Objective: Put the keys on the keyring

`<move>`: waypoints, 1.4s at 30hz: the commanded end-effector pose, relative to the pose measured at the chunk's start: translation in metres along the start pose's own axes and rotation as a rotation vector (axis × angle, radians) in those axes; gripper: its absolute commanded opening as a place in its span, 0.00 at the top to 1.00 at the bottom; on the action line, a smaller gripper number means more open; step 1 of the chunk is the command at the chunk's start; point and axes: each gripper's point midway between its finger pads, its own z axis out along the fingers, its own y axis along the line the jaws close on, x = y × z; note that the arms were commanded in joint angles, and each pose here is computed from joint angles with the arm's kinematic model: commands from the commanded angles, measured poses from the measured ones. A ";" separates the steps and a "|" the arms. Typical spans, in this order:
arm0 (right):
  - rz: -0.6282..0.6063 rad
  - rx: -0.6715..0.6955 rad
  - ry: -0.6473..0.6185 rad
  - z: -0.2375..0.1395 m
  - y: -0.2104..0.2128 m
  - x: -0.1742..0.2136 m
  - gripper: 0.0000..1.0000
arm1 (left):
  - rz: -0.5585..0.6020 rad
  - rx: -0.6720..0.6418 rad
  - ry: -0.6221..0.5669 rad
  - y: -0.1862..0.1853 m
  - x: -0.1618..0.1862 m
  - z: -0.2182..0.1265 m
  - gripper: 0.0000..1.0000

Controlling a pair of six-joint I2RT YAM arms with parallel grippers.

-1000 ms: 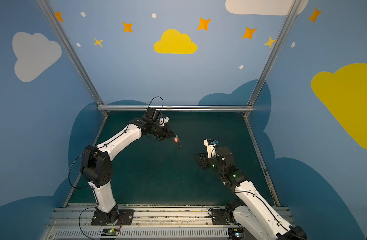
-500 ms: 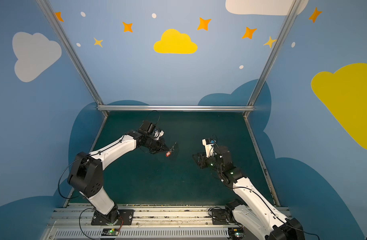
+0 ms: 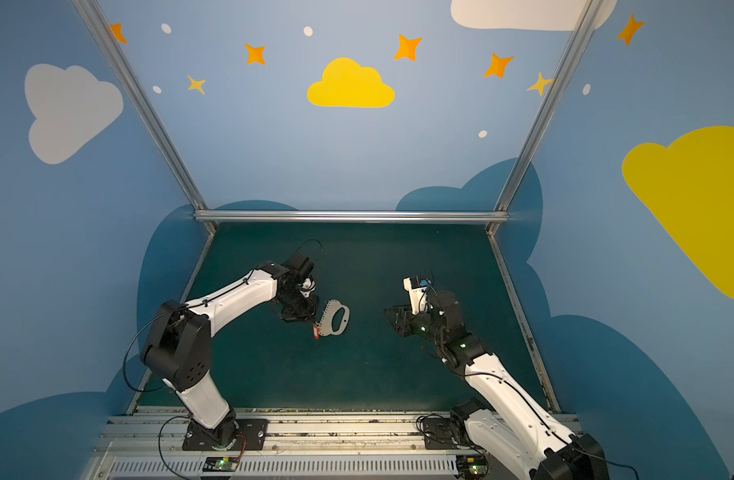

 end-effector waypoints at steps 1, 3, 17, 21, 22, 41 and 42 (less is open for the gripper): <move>-0.009 -0.021 -0.030 -0.003 0.006 -0.011 0.60 | 0.037 -0.156 0.056 0.023 0.010 0.003 0.96; -0.005 -0.022 -0.029 -0.002 0.006 -0.010 0.60 | 0.050 -0.201 0.078 0.030 0.013 0.006 0.96; -0.008 -0.008 -0.018 -0.002 0.005 -0.012 0.59 | 0.055 -0.276 -0.127 0.029 -0.020 -0.049 0.60; -0.017 0.037 -0.013 -0.002 0.000 -0.019 0.17 | 0.044 -0.249 -0.254 0.023 -0.036 -0.080 0.50; -0.020 0.054 -0.015 -0.002 -0.002 -0.021 0.14 | 0.032 -0.245 -0.293 0.024 -0.040 -0.087 0.43; -0.055 0.943 -0.134 -0.047 -0.162 -0.084 0.08 | -0.211 -0.317 -0.901 0.122 -0.100 -0.165 0.00; -0.089 0.984 -0.159 -0.049 -0.171 -0.085 0.08 | -0.203 -0.346 -0.911 0.132 -0.102 -0.160 0.00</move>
